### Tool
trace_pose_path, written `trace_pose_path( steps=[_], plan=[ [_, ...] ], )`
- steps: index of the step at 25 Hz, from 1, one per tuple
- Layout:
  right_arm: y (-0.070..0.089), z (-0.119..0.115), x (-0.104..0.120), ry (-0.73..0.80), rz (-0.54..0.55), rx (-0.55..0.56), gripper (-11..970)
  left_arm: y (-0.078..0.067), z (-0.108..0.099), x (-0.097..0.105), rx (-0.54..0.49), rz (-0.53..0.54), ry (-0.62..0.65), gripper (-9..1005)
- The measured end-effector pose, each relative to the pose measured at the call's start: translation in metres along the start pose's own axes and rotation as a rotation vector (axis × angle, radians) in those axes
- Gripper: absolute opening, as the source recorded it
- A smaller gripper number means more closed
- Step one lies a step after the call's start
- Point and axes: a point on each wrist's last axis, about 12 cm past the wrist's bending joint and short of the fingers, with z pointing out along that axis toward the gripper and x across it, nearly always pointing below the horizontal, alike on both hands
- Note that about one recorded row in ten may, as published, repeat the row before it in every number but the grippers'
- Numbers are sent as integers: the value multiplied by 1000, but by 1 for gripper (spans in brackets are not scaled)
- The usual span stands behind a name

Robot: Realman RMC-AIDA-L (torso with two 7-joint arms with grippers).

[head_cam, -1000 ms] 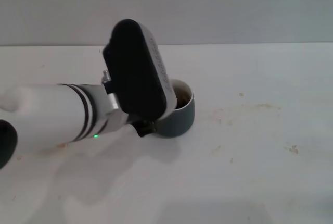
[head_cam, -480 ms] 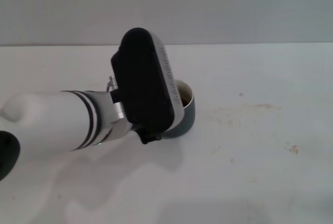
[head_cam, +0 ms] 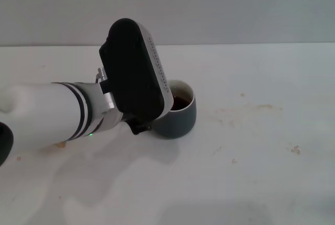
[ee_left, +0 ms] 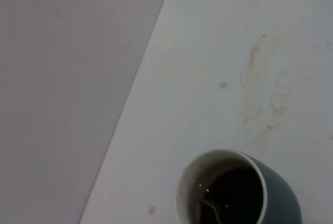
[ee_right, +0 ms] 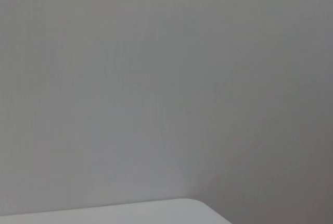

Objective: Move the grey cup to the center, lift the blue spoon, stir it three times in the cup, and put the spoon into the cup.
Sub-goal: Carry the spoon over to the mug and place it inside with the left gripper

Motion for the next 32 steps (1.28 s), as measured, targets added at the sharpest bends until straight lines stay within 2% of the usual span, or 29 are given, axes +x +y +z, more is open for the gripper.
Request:
trace_pose_path(
  steps=[7, 14, 23, 32],
  plan=[
    [0, 0, 0, -1, 0, -1, -2, 3, 4, -6, -9, 18, -20, 178],
    [1, 0, 0, -1, 0, -2, -2, -5, 4, -13, 5, 35, -44, 178],
    [1, 0, 0, -1, 0, -3, -2, -10, -8, -4, 2, -2, -35, 178],
    [3, 0, 0, -2, -5, -17, -2, -10, -9, 6, 0, -28, -10, 179]
  ],
)
